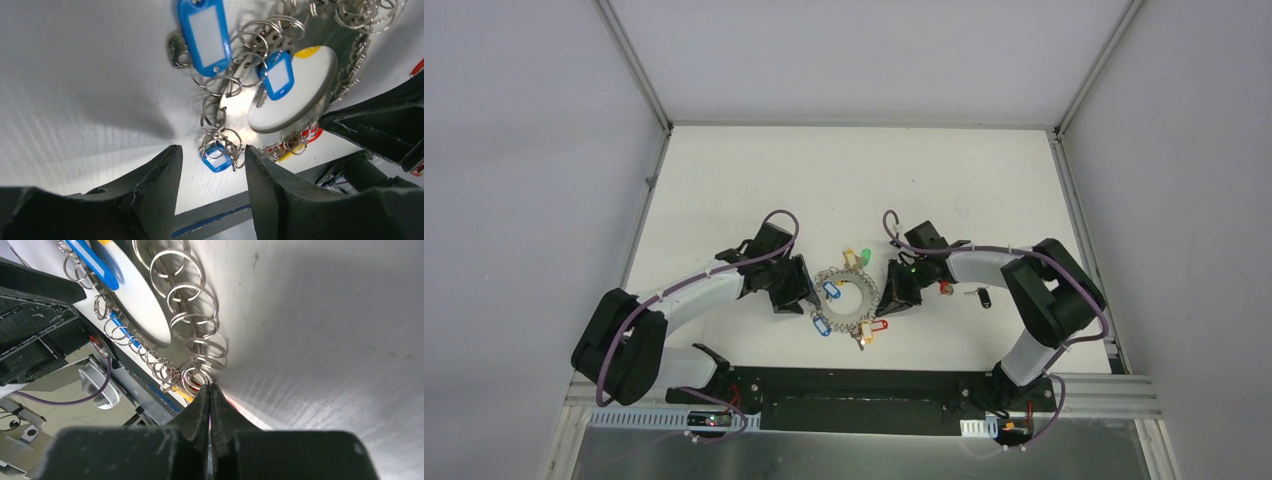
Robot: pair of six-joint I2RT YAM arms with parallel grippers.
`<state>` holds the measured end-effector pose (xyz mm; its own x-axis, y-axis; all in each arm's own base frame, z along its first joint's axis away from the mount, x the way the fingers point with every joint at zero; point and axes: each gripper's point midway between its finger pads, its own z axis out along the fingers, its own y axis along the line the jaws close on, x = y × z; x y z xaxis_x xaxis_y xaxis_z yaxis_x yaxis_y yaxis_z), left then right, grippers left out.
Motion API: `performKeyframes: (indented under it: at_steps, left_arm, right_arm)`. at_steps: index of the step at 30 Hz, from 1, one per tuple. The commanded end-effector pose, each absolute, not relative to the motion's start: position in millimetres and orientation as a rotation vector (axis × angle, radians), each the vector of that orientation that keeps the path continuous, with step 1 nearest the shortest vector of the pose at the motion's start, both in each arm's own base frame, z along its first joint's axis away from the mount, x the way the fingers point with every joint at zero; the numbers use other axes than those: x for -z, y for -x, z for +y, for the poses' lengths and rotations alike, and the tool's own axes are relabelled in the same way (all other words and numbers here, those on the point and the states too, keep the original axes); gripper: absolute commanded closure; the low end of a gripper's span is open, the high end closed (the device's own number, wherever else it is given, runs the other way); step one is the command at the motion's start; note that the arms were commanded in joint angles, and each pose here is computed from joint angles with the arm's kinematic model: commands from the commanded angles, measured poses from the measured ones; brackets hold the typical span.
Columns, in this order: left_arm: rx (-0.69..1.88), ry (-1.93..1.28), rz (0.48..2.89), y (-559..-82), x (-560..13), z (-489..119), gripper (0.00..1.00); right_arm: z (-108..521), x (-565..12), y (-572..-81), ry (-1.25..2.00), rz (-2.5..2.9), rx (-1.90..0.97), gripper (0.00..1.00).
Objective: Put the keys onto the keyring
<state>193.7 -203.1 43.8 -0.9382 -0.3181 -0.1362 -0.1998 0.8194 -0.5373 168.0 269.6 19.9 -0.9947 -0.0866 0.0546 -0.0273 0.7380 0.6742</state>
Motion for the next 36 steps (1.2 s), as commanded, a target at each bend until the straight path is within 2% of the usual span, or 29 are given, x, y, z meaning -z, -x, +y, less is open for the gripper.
performKeyframes:
  at_steps: [1,10,17,27,36]
  left_arm:
    - [0.789,0.278,2.720,-205.5,-68.3,-215.3,0.50]
    - [0.707,0.132,2.707,-217.4,-90.5,-241.5,0.52]
    - [0.714,0.068,2.703,-231.2,-100.0,-284.0,0.52]
    - [0.720,-0.048,2.734,-243.3,-85.5,-337.2,0.54]
    - [0.725,-0.083,2.762,-251.6,-61.2,-352.5,0.61]
  right_arm:
    - [277.6,-46.5,-175.4,-0.092,-2.879,1.220,0.99]
    - [260.9,-60.7,-189.3,-0.053,-2.962,1.229,0.86]
    - [238.0,-64.8,-195.7,0.031,-2.989,1.266,0.81]
    - [215.7,-63.7,-193.6,0.094,-2.992,1.280,0.79]
    - [208.8,-57.7,-189.7,0.112,-2.979,1.266,0.78]
